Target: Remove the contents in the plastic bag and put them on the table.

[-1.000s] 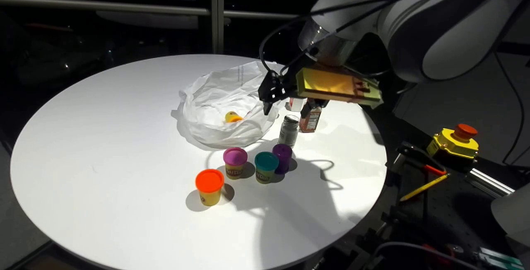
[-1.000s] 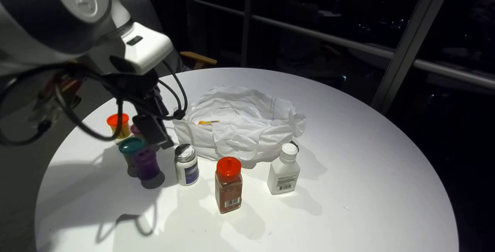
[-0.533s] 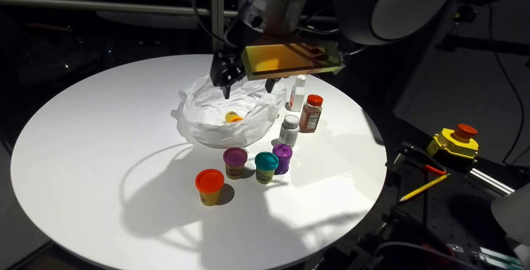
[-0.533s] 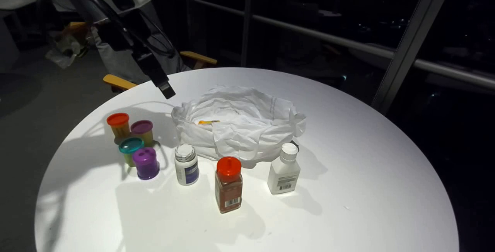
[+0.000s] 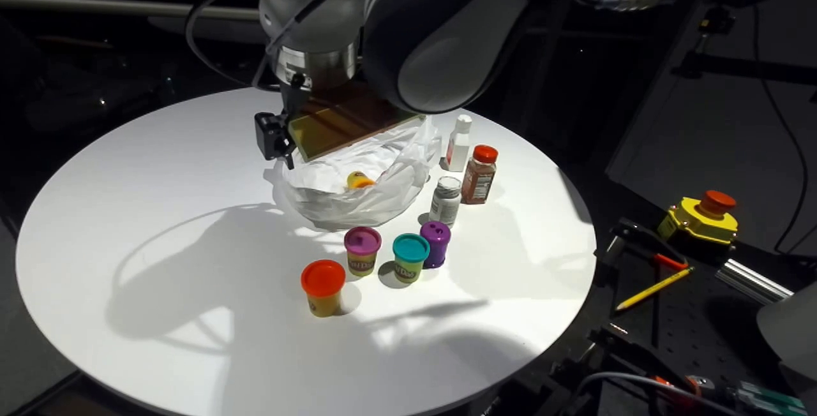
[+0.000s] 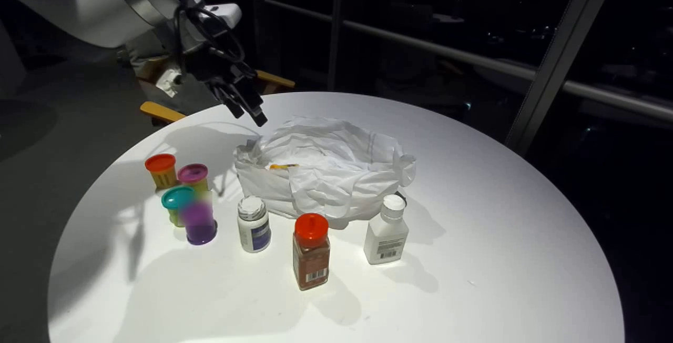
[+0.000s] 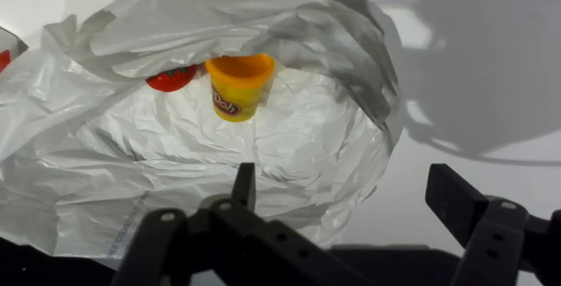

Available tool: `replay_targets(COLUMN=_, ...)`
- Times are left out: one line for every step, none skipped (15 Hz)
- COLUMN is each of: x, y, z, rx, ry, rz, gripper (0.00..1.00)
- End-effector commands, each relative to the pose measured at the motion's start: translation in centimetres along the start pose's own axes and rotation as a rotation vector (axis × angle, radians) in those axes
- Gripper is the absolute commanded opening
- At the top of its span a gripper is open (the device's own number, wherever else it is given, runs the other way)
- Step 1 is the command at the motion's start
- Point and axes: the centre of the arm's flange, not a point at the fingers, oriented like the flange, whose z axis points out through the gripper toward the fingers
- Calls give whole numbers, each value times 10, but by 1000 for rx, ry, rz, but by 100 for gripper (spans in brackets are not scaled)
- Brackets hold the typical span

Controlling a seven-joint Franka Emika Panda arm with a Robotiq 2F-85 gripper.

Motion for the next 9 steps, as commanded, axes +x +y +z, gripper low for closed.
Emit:
replay_targets(x=34, y=-1, z=36, rx=-19, ry=-9, rz=-32, gripper=100)
replay_targets(x=36, y=5, z=45, rx=-17, ry=-21, rz=-31, gripper=100)
replay_targets(x=35, y=13, z=51, rx=-5, ry=-30, rz=-35, gripper=100)
replay_targets(x=36, y=20, z=58, rx=6, ry=-45, rz=-39, gripper=100)
replay_targets(x=34, y=28, z=63, rx=25, ry=-65, rz=-45, gripper=100)
replay_targets(x=33, y=34, z=69, rx=40, ry=-80, rz=-50, gripper=100)
replay_targets(x=30, y=40, z=72, rx=59, ry=-96, rz=-57, gripper=100)
replay_targets(x=31, y=42, z=79, rx=66, ry=-109, rz=-53, gripper=100)
replay_targets(x=30, y=46, z=85, rx=72, ry=-125, rz=-52, gripper=100)
